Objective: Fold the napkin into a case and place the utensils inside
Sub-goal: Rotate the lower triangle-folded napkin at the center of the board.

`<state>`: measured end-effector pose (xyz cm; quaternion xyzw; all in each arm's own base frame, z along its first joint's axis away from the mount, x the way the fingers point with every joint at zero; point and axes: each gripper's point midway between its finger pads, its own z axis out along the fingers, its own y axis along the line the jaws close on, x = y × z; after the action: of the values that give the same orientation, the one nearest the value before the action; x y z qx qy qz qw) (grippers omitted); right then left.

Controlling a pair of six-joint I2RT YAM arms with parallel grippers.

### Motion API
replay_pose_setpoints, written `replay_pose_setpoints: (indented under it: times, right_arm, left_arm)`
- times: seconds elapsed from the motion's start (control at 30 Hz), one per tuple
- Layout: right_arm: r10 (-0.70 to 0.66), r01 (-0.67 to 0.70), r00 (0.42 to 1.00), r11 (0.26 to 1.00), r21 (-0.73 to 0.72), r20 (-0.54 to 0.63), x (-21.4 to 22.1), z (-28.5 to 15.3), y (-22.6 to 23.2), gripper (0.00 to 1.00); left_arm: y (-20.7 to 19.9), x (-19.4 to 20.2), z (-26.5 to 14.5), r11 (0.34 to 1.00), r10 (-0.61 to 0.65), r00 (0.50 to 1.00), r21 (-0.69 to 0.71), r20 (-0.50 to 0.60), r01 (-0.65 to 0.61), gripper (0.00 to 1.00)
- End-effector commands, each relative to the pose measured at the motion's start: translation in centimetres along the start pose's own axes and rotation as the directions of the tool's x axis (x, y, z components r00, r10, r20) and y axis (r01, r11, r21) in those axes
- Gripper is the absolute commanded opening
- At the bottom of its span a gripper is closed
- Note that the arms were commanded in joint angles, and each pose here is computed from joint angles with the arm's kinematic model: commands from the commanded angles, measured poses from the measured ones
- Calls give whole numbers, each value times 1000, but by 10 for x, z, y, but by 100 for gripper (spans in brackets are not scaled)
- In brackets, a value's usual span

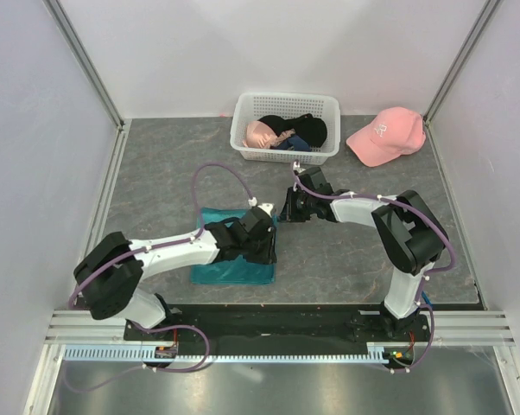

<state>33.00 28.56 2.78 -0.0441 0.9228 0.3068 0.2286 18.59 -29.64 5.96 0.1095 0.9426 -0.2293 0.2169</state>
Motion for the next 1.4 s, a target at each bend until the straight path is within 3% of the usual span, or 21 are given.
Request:
replay_pose_setpoints:
  times: [0.0,0.17,0.53,1.07,1.37]
  right_arm:
    - [6,-4,999,998,-59,34,-13,-7,12,0]
    - [30,-27,999,994,-106,28,-12,-3,18,0]
    - [53,-50,998,988,-145,15,-10,2,22,0]
    - [96,-95,995,988,-125,-4,-6,13,4,0]
    - [97,-98,995,988,-116,-11,-4,20,-3,0]
  left_arm:
    - [-16,-5,8,999,-8,999,-48,47,10,44]
    - [-13,7,12,993,10,1000,-119,27,-7,50]
    - [-4,28,15,983,7,1000,-185,-5,-8,46]
    - [-1,36,15,981,-16,1000,-191,-20,12,19]
    - [2,40,14,981,-30,999,-192,-23,25,11]
